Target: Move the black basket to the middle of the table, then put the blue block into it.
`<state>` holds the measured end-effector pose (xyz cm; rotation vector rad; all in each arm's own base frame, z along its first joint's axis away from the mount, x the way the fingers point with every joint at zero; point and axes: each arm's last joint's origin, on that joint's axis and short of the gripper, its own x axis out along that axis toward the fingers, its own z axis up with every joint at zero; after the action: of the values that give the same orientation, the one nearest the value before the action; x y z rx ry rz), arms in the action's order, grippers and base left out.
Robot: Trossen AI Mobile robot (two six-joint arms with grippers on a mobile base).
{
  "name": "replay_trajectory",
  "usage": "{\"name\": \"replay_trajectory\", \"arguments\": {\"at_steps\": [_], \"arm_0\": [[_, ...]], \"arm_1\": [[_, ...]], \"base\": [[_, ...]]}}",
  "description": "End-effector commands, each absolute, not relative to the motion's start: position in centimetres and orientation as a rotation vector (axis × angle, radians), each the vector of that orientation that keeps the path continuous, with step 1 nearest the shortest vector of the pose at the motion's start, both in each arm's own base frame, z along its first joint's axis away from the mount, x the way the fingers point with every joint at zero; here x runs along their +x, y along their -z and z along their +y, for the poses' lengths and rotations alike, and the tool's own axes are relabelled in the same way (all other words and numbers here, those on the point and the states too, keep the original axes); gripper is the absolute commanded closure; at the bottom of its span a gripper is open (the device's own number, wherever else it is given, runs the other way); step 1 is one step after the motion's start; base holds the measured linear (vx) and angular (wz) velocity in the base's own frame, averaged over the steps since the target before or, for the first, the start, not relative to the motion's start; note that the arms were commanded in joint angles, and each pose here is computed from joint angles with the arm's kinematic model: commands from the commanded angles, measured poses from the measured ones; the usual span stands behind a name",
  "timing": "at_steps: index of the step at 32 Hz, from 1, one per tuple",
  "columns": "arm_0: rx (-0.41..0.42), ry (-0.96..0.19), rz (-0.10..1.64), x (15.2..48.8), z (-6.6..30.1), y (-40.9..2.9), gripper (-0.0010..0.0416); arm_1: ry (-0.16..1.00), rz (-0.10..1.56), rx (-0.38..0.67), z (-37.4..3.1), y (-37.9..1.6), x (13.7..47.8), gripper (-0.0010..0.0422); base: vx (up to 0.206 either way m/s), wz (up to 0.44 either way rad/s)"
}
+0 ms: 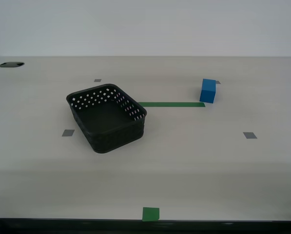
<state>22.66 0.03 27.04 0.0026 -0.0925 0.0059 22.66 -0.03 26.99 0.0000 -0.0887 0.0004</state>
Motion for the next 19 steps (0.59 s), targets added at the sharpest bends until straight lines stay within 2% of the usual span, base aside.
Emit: {"name": "replay_trajectory", "arguments": {"at_steps": [1, 19], "arm_0": [[0.003, -0.007, -0.096, 22.66, 0.04, -27.09, 0.0405], [0.003, -0.007, -0.096, 22.66, 0.04, -27.1, 0.0405]], "arm_1": [[0.0, -0.093, 0.001, -0.01, -27.04, 22.65, 0.0412], [0.0, -0.093, 0.001, -0.01, -27.04, 22.65, 0.0412]], "base": [[0.0, 0.0], [0.0, 0.0]]}}
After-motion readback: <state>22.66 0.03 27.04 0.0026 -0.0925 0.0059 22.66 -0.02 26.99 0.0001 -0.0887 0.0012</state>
